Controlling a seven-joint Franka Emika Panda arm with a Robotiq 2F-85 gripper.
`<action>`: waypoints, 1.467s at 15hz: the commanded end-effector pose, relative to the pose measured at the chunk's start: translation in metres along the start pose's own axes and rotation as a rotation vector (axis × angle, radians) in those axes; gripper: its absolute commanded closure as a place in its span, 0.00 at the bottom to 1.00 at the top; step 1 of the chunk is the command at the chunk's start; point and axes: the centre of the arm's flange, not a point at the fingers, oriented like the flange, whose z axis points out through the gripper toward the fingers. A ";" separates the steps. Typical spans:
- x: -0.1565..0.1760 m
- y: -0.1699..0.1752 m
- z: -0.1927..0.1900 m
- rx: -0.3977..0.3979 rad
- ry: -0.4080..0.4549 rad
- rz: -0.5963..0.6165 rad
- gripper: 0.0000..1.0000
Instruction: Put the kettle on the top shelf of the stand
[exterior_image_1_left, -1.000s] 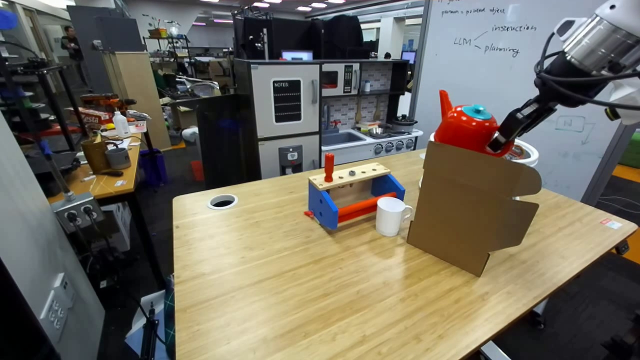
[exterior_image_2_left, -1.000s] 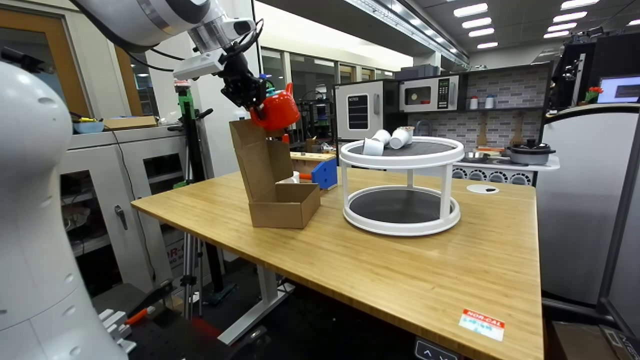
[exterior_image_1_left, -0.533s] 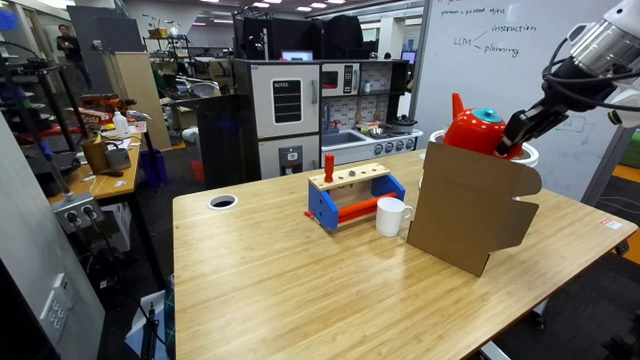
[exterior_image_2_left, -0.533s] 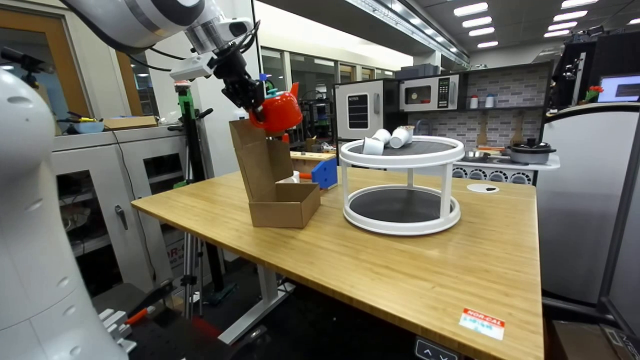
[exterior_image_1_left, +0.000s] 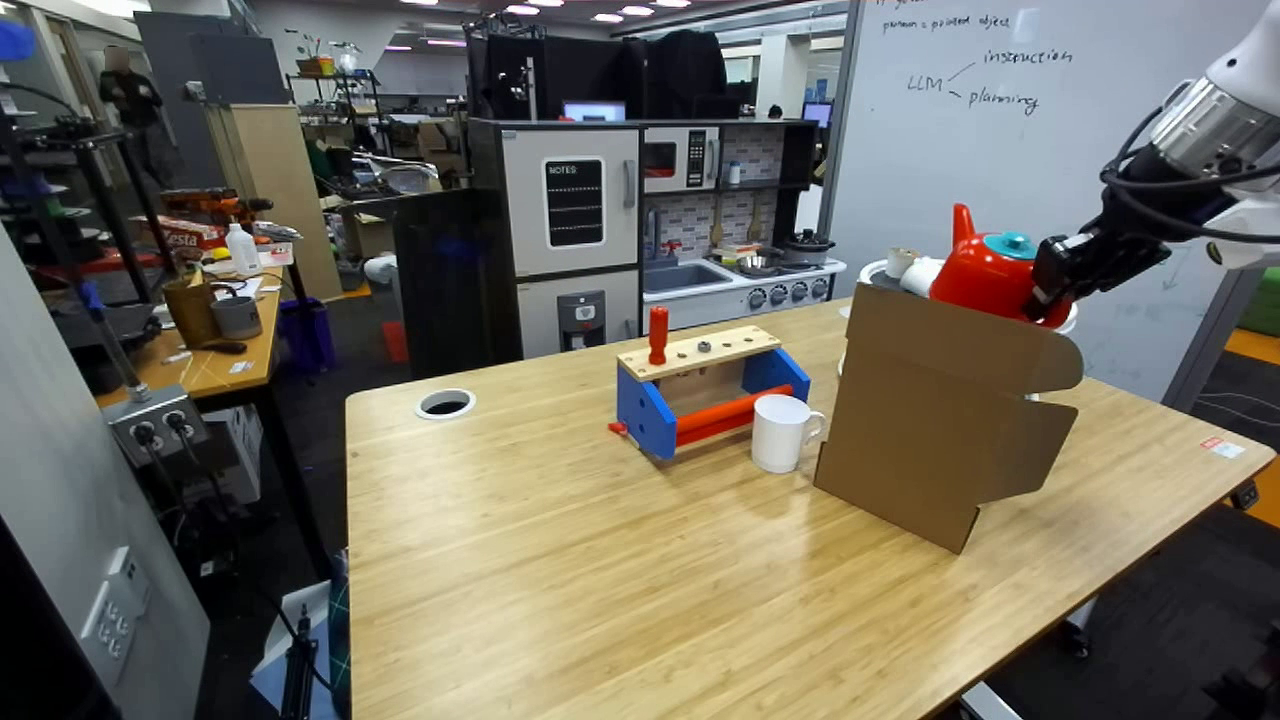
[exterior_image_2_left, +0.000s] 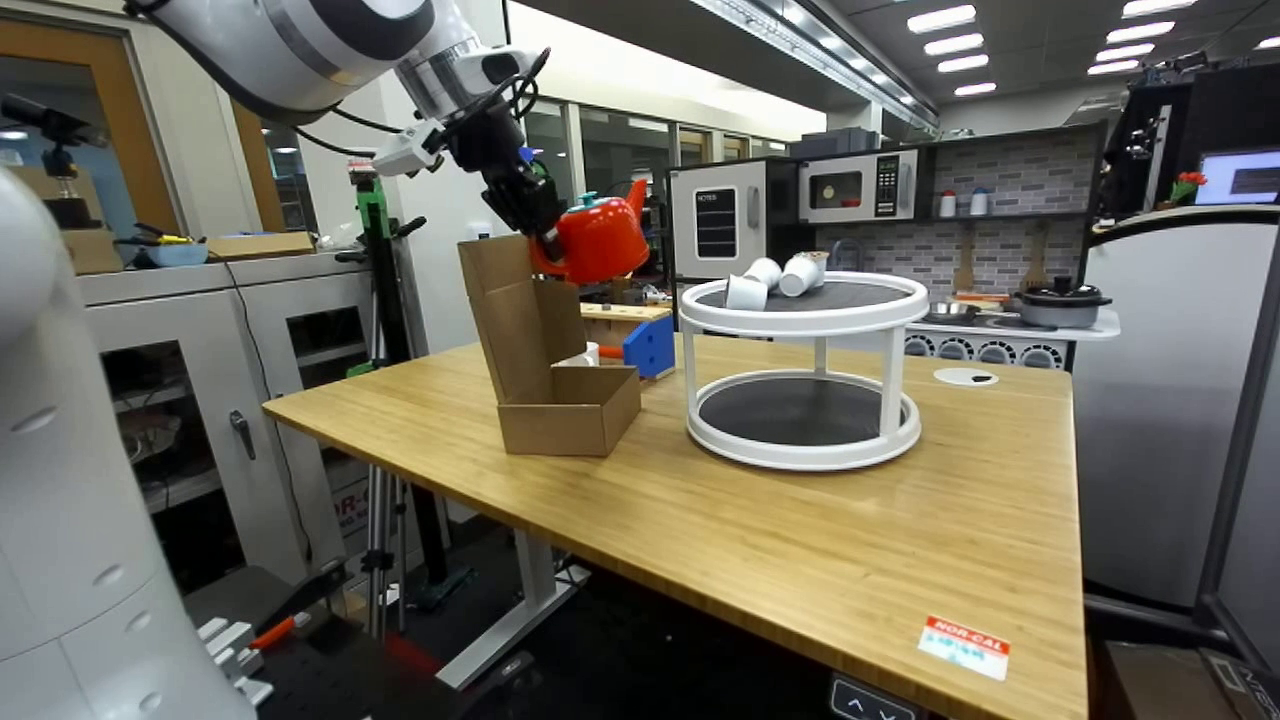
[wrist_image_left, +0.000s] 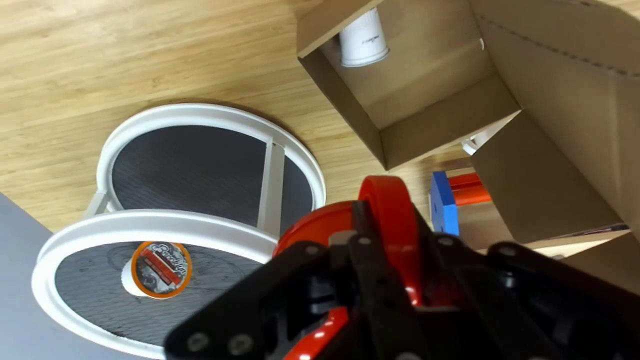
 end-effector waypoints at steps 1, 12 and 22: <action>0.002 0.006 -0.003 -0.015 0.037 0.054 0.96; 0.048 0.032 -0.036 0.046 0.072 0.216 0.96; 0.061 0.063 -0.043 0.014 0.097 0.429 0.96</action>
